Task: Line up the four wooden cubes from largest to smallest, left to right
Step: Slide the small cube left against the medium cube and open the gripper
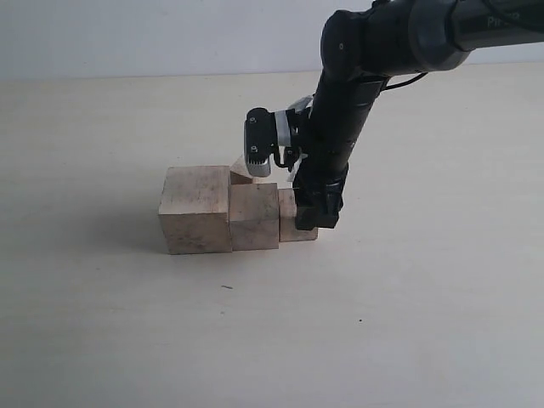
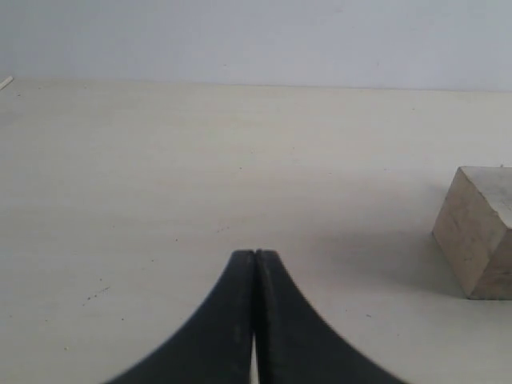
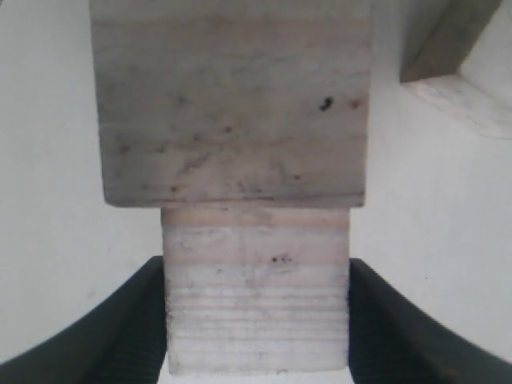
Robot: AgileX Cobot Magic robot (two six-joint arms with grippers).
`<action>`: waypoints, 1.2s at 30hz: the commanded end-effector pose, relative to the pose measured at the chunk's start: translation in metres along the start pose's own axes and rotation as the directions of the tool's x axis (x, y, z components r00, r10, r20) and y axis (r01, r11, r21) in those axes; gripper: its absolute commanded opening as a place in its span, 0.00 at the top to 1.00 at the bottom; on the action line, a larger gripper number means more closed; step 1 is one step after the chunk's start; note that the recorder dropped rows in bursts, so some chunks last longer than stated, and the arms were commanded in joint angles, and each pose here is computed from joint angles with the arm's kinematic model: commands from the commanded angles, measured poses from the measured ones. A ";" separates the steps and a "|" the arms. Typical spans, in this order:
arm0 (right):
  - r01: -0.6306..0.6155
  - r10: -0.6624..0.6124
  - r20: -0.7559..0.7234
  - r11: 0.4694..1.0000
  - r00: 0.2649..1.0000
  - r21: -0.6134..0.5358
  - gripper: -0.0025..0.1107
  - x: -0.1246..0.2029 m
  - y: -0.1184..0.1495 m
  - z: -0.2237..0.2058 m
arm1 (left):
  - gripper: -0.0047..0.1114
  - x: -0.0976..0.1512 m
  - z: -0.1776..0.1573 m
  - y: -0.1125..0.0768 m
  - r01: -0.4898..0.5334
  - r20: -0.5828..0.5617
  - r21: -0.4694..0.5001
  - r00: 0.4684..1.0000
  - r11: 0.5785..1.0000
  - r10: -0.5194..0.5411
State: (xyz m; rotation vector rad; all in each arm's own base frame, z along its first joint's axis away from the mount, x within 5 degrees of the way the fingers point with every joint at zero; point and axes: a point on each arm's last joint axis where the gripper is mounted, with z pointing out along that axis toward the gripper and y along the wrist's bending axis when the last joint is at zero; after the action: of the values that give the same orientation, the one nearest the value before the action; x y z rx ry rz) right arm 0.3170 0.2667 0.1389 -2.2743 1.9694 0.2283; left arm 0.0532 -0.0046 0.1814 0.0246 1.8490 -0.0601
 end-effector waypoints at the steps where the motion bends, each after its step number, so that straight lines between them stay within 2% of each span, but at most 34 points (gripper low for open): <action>1: -0.012 0.012 0.023 0.999 1.000 -0.035 0.98 -0.004 0.005 0.002 | 0.96 0.000 0.000 0.000 0.001 0.014 -0.004 1.000 1.000 -0.001; 24: -0.025 0.026 0.047 0.999 0.999 -0.026 0.97 -0.007 0.004 0.002 | 0.96 0.000 0.000 0.000 0.001 0.014 -0.004 1.000 1.000 -0.001; 28: -0.025 0.026 0.049 0.999 0.998 -0.023 0.83 -0.007 0.004 0.002 | 0.96 0.000 0.000 0.000 0.001 0.014 -0.004 1.000 1.000 -0.001; 36: -0.059 0.062 0.091 0.998 0.994 -0.031 0.41 -0.011 0.004 0.002 | 0.96 0.000 0.000 0.000 0.001 0.014 -0.004 1.000 1.000 -0.001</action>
State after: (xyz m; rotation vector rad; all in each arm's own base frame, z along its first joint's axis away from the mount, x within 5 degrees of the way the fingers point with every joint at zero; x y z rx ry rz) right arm 0.3144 0.2720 0.1402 -2.2071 2.0002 0.3227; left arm 0.0532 -0.0046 0.1814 0.0246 1.8490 -0.0601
